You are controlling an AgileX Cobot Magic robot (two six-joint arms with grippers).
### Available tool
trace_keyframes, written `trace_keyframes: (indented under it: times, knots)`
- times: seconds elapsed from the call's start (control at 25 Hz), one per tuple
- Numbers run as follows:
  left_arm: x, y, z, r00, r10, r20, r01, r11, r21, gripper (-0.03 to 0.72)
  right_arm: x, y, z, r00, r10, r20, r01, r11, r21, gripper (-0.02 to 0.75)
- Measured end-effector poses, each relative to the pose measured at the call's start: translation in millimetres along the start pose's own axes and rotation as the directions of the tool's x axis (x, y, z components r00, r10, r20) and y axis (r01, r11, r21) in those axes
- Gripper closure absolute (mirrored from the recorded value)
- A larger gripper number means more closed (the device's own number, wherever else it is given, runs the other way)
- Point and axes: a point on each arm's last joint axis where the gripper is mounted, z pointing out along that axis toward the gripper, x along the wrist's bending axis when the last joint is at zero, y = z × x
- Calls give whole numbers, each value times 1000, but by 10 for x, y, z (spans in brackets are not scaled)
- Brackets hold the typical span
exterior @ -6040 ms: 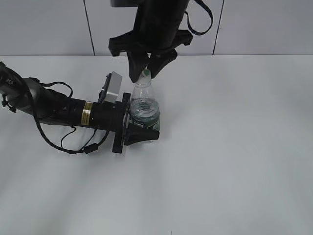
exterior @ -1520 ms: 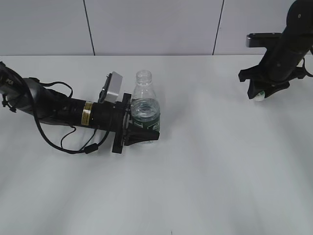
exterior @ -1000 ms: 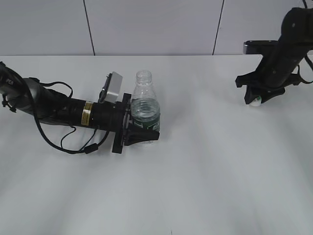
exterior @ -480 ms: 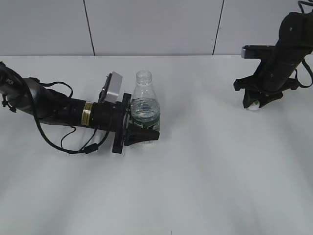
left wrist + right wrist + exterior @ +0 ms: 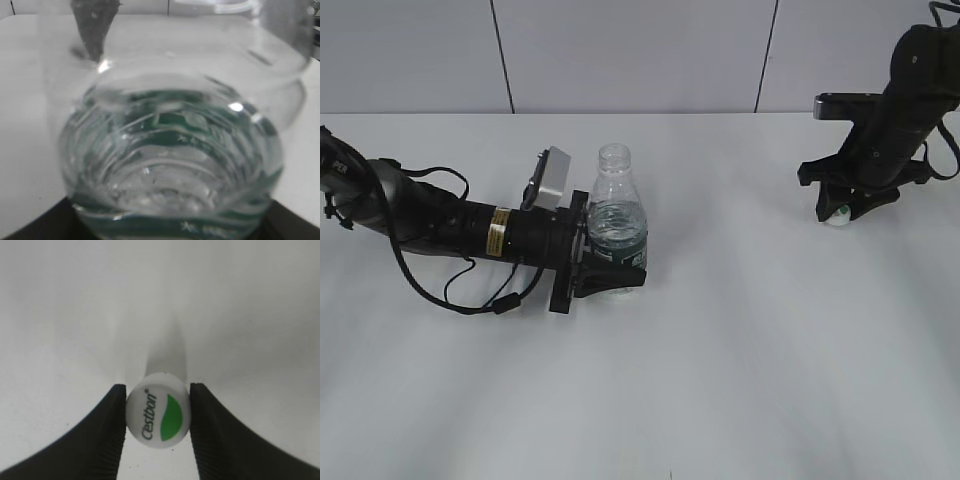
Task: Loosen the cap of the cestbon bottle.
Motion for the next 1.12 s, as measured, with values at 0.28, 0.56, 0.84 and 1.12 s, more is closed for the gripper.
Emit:
trace_keyframes:
  times: [0.28,0.56,0.84,1.12]
  knots:
    - [0,0,0,1000,0,0,0,1000,0,276,0,-3,0,1000,0,0,0,1000,3,307]
    - [0,0,0,1000,0,0,0,1000,0,276,9,34,-109,1000,-3,-4,3,1000,8,297]
    - [0,0,0,1000,0,0,0,1000,0,276,39,99,-500,1000,-10,-5,10,999,-38,297]
    - [1,-2,0,1000,0,-1,0,1000,2,255,46,111,-644,1000,-12,-4,12,998,-64,297]
